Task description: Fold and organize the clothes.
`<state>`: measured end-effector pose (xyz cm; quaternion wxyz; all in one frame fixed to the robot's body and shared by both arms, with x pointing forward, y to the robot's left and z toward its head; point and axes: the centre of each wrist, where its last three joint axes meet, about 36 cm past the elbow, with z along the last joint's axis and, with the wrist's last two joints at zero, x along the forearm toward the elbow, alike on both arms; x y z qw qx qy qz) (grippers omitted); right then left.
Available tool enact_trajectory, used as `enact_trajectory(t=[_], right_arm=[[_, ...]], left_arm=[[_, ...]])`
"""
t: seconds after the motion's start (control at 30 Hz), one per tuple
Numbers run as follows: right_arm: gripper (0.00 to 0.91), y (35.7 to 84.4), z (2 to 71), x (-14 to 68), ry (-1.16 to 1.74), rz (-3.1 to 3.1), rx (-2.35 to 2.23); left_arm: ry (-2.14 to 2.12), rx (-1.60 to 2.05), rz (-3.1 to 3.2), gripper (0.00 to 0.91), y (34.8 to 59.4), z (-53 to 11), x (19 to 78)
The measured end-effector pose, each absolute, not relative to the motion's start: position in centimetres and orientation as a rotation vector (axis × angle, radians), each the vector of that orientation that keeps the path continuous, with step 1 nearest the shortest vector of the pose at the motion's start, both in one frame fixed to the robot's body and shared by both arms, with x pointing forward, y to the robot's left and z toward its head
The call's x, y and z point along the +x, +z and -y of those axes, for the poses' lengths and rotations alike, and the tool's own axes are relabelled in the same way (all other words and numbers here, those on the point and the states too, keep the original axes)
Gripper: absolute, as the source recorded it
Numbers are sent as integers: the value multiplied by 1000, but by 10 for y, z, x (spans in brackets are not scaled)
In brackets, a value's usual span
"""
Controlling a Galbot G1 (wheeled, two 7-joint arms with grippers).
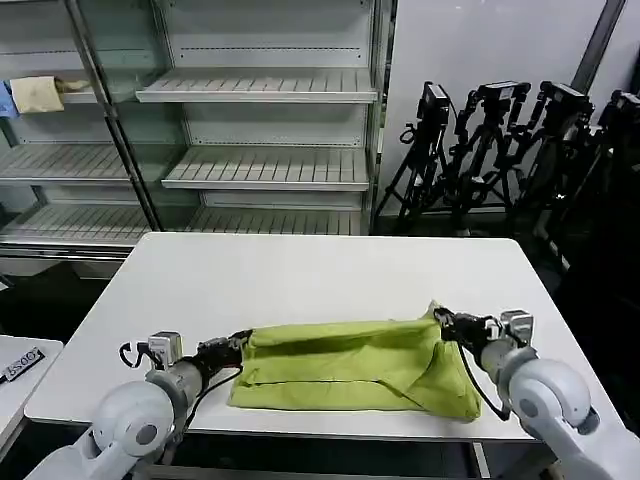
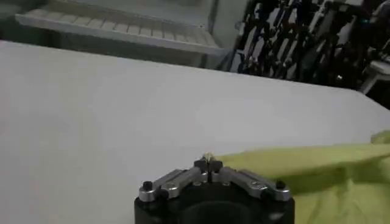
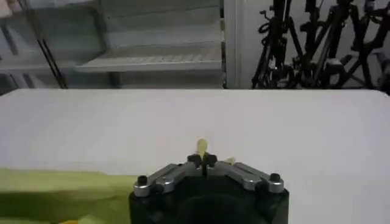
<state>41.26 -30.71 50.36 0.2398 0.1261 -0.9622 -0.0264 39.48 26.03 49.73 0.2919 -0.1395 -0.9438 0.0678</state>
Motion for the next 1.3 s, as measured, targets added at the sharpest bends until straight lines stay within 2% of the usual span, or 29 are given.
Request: enact_trajectory(t=[0.33,0.37,0.4,0.43,0.47,0.5,0.77,1.3], right_arm=[[0,479,314,395,-97,2576,296],[0,477,314,394,-98,2572,291],[20,475,314,393,-99,2568,286],[191,473,314,393,-99,2564,281],[907,472,314,392,-99,2561,277],[907,471,314,392,-99,2559,274],[907,468,312,386,-86,2562,265],[907,488,312,349,-8,2699,205]], left_arm=[[159,-365,2486,40,481,-259,389],[157,-364,2484,50,480,-259,389],[153,-362,2483,121,478,-259,389],[150,-360,2480,212,476,-259,390],[147,-358,2478,665,475,-259,390],[144,-356,2475,907,473,-259,390],[129,-345,2475,907,466,-260,388],[204,-325,2532,907,477,-246,361]])
